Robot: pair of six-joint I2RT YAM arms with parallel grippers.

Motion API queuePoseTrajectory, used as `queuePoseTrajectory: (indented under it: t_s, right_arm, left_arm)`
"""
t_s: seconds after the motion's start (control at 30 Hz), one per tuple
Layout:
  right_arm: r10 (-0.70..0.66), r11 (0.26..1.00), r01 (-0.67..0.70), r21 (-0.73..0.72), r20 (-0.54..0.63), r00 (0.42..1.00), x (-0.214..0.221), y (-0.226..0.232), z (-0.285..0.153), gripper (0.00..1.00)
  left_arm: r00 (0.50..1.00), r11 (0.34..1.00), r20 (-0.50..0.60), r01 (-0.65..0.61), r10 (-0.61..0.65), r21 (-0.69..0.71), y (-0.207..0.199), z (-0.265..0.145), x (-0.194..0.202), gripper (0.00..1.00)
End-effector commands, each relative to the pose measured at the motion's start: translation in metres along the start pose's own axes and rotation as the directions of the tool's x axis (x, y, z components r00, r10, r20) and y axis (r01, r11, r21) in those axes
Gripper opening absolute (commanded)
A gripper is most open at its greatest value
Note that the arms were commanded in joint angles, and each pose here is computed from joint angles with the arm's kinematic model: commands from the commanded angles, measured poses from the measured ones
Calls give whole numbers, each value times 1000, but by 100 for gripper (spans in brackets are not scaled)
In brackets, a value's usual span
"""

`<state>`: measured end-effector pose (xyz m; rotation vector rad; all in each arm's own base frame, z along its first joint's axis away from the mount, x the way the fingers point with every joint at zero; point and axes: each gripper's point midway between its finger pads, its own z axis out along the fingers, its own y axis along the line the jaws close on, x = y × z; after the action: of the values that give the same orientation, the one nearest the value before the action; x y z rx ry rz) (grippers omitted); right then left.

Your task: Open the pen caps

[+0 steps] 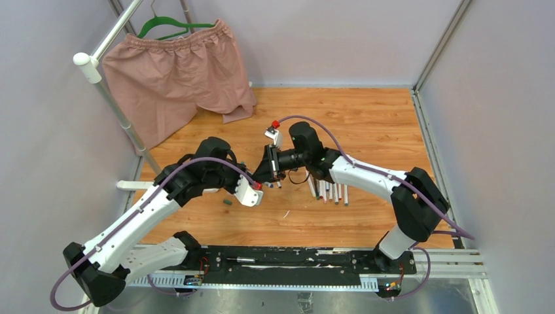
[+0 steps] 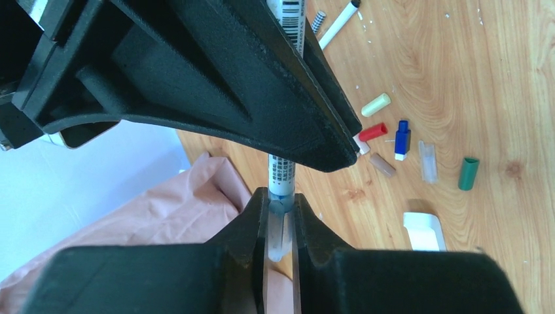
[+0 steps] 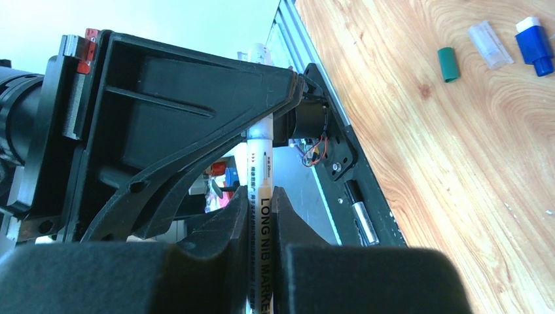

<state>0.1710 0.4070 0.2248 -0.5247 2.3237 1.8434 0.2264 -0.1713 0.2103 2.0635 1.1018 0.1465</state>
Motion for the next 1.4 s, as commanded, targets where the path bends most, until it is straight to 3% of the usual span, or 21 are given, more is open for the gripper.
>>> queuePoseTrajectory:
  t_s: [0.0,0.43,0.63,0.8,1.1,1.37]
  right_arm:
    - [-2,1000,1,-31,-13,1000,7,7,-1,0]
    - [11,1000,-11,16,-32,999,30,-7,-15,0]
    - [-5,994,16,108,-100,995,71,-6,-56,0]
    - [21,990,-4,140,-119,993,92,-14,-80,0]
    - [56,987,-36,159,-122,991,109,-23,-88,0]
    - [63,978,-34,205,-137,989,122,-33,-96,0]
  left_arm:
    - [996,999,-83,40,-39,17,4,6,15,0]
    - [981,992,-155,126,-120,24,5,8,57,0]
    - [957,986,-247,162,-151,26,3,4,105,0]
    - [944,988,-296,152,-147,-4,6,4,121,0]
    - [860,992,-495,117,-125,-47,6,1,162,0]
    - [796,991,-591,118,-134,-65,8,-7,187,0]
